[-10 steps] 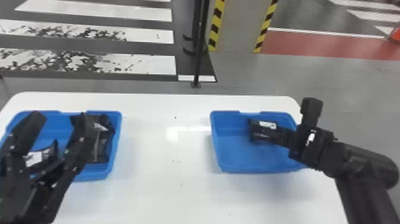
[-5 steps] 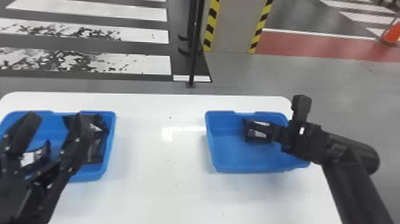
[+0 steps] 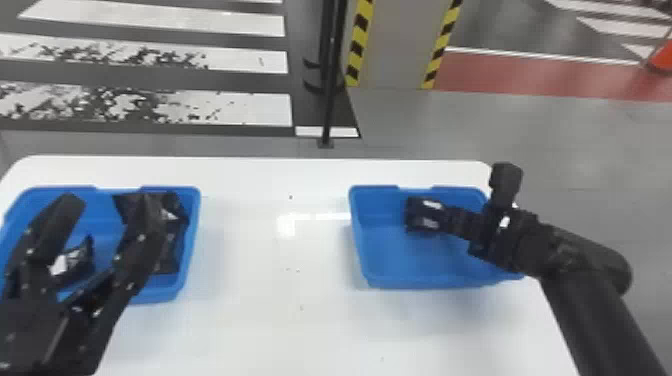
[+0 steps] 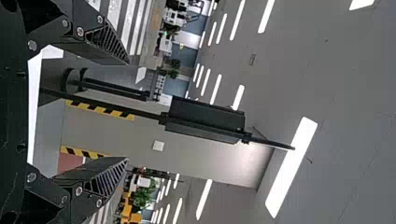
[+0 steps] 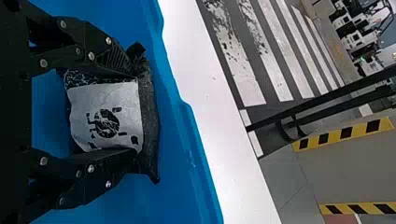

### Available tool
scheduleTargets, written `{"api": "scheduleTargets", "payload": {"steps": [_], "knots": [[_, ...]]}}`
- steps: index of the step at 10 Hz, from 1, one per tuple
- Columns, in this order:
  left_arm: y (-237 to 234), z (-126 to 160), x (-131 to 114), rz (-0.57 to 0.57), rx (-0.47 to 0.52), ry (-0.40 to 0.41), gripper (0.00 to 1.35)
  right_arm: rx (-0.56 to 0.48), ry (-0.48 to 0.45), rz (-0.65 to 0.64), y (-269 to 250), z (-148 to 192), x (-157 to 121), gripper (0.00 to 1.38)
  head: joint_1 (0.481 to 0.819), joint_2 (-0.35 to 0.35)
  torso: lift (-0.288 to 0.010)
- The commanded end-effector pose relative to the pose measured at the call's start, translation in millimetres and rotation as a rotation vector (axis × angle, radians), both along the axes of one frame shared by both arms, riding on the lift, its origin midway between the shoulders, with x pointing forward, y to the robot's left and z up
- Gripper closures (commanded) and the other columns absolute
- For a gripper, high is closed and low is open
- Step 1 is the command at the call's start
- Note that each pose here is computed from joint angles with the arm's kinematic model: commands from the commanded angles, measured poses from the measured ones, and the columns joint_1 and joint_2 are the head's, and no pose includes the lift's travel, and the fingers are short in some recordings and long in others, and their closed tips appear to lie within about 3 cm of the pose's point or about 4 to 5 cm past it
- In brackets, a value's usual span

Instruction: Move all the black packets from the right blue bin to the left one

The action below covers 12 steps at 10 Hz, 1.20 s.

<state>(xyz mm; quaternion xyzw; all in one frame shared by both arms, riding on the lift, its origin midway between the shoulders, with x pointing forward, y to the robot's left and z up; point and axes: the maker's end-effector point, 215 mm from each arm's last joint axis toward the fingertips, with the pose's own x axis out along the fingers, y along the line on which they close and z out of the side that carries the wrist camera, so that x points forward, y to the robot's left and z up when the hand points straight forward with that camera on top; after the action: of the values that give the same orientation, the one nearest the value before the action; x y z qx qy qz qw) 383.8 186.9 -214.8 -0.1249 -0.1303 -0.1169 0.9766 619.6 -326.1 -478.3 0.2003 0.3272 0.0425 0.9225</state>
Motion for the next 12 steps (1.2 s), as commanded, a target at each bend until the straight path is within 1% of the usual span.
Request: {"api": "scheduleTargets", "payload": {"steps": [1,3,5,7,8,9,10,11,12], "knots": [[1,-1,0,0.000,0.001,0.001,0.33,0.066,-0.002,0.006,16,-4,-10,1.13,0.695,-0.155,-0.140],[2,-1,-1,0.001,0.000,0.000,0.33,0.159,-0.020,0.027,44,-2,-26,1.16,0.695,-0.132,-0.140],[3,1,-1,0.003,-0.001,-0.009,0.33,0.287,-0.072,0.094,92,27,-54,1.16,0.695,-0.106,-0.140],[4,0,-2,0.006,0.001,-0.009,0.33,0.392,-0.154,0.154,128,76,-77,1.16,0.695,-0.051,-0.140],[5,3,-2,0.011,0.001,-0.021,0.33,0.470,-0.207,0.192,145,107,-78,1.16,0.695,-0.025,-0.140],[6,4,-3,0.016,0.012,-0.031,0.33,0.577,-0.234,0.255,168,138,-81,1.16,0.695,0.000,-0.140],[3,6,-1,0.018,0.034,-0.038,0.33,0.727,-0.243,0.327,195,169,-85,1.16,0.695,0.015,-0.140],[1,3,1,0.018,0.056,-0.029,0.33,0.883,-0.227,0.419,235,199,-99,1.16,0.695,0.048,-0.140],[-3,-1,3,0.012,0.070,-0.016,0.33,1.044,-0.187,0.521,275,227,-122,1.16,0.695,0.086,-0.140]]}}
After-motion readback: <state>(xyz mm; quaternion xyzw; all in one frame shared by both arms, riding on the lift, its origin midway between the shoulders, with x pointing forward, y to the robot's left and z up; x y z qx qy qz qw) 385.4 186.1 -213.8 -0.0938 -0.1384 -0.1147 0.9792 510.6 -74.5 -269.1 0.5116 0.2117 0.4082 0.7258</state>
